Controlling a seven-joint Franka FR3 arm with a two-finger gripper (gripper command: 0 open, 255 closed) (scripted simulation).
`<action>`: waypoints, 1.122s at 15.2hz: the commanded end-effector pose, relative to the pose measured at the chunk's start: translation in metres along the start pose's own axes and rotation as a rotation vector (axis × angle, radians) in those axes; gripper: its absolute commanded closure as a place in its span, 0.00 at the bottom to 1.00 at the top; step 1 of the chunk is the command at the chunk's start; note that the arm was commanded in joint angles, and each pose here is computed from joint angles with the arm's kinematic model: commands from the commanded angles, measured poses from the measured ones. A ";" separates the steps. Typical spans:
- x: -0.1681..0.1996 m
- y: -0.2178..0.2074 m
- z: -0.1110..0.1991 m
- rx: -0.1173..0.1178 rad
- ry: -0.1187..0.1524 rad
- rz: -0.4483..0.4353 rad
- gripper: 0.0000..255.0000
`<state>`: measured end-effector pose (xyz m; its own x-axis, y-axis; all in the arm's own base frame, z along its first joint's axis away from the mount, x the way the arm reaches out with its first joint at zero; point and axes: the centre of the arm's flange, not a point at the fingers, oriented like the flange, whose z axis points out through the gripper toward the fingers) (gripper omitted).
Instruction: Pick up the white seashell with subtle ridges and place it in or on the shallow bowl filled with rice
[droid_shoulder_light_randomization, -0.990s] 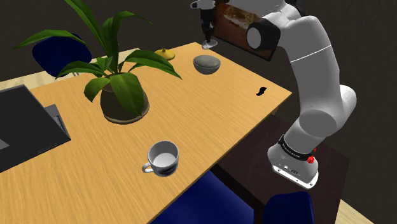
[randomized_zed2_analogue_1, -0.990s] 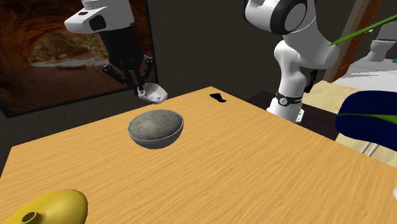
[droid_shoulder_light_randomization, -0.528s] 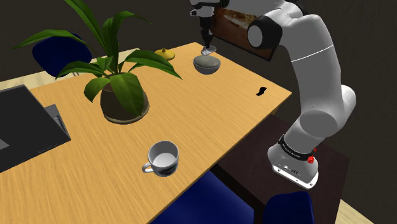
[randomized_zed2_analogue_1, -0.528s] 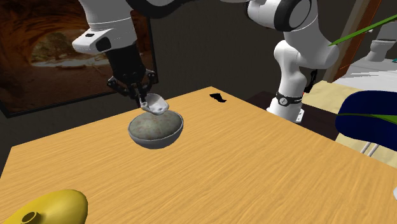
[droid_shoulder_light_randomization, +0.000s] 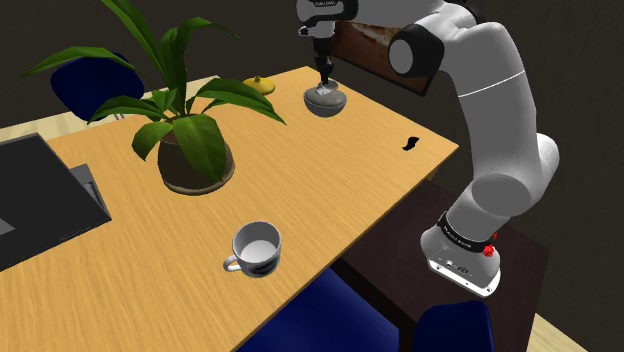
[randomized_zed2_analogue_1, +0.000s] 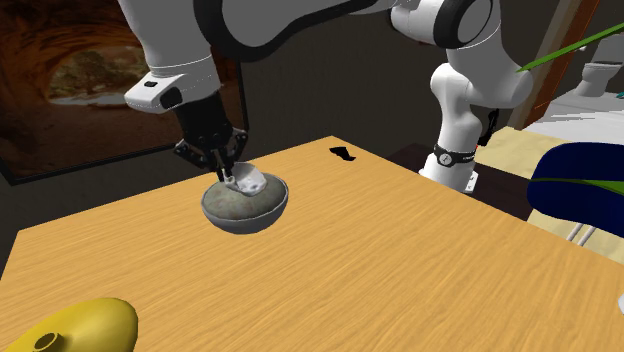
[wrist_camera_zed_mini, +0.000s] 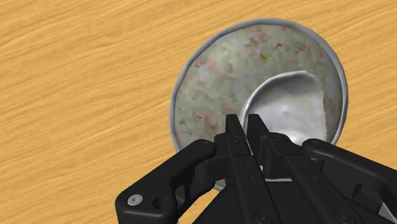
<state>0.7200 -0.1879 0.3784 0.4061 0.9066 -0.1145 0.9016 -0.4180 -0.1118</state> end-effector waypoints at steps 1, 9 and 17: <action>0.000 0.000 0.001 -0.001 0.000 0.000 1.00; 0.000 0.000 0.001 -0.001 0.000 0.000 0.00; 0.000 0.000 -0.049 -0.001 0.000 0.000 0.00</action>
<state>0.7276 -0.1862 0.4245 0.4062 0.9066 -0.1142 0.9018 -0.4179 -0.1101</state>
